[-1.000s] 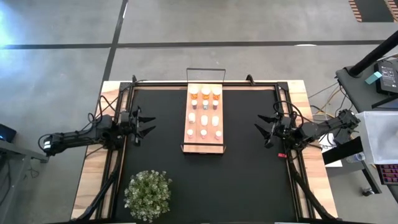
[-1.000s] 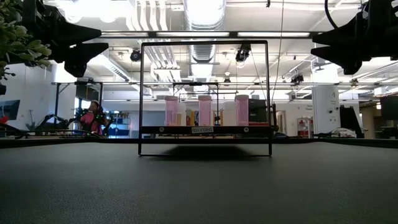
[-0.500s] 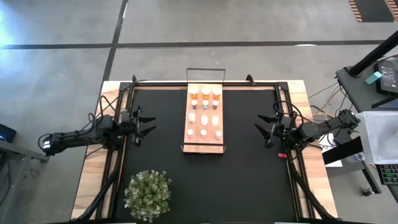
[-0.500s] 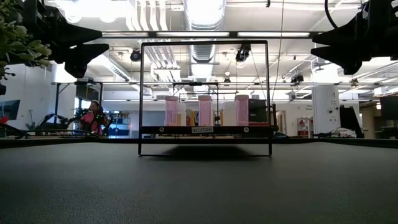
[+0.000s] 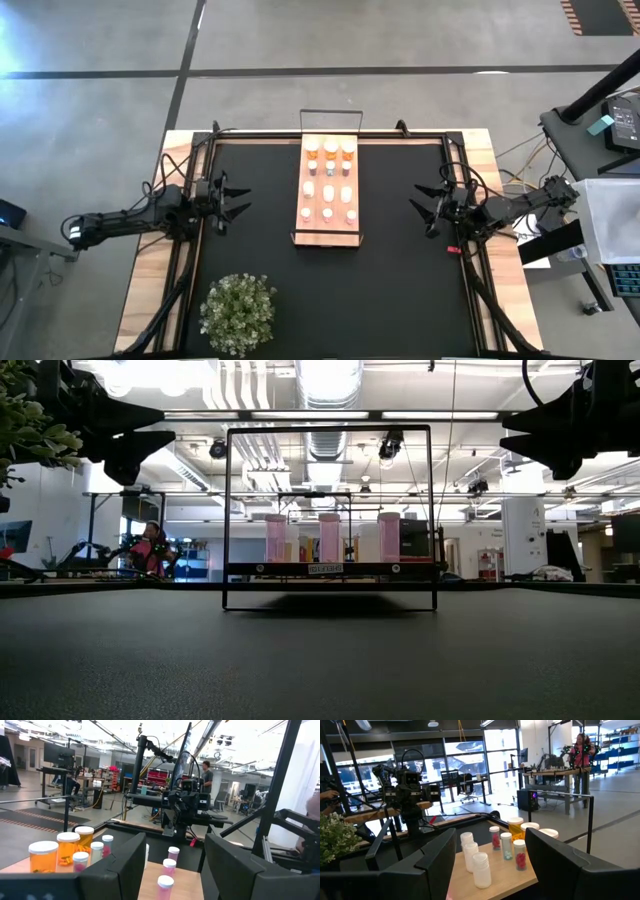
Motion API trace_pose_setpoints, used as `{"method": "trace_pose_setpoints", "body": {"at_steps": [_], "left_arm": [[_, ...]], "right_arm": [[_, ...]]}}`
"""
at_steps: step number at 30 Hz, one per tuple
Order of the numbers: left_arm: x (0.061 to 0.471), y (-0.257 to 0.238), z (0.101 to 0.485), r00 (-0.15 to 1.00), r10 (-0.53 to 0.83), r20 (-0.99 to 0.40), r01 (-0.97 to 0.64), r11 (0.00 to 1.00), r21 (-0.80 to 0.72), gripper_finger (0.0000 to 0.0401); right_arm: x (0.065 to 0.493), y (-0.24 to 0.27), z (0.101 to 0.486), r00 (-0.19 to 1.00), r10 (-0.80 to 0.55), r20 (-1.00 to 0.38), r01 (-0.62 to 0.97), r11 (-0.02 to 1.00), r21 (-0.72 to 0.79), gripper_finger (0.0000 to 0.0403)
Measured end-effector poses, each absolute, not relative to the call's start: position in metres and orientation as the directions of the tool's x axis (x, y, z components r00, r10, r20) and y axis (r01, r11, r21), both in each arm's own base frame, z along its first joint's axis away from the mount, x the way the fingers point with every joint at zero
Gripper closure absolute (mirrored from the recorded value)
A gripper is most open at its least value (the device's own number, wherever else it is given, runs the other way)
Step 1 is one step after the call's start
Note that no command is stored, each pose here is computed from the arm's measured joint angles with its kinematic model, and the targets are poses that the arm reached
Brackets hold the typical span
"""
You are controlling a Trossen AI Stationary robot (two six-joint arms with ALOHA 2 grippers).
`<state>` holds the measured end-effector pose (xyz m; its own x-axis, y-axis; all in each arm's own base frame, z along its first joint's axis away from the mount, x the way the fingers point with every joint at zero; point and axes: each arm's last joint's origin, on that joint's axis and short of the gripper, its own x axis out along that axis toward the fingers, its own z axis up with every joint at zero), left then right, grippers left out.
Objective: Pick and place medicine bottles onto shelf by color
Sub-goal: Return to Home Position
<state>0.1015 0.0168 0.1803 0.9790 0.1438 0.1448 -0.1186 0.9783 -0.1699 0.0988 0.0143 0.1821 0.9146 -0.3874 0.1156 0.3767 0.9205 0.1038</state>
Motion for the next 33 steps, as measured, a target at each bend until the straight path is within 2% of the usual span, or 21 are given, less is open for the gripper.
{"method": "trace_pose_setpoints", "body": {"at_steps": [33], "left_arm": [[0.1039, 0.0173, 0.1775, 0.983, 0.144, 0.113, -0.124, 0.977, -0.172, 0.0214]], "right_arm": [[0.0988, 0.0143, 0.1821, 0.915, -0.388, 0.115, 0.377, 0.92, 0.104, 0.0174]]}}
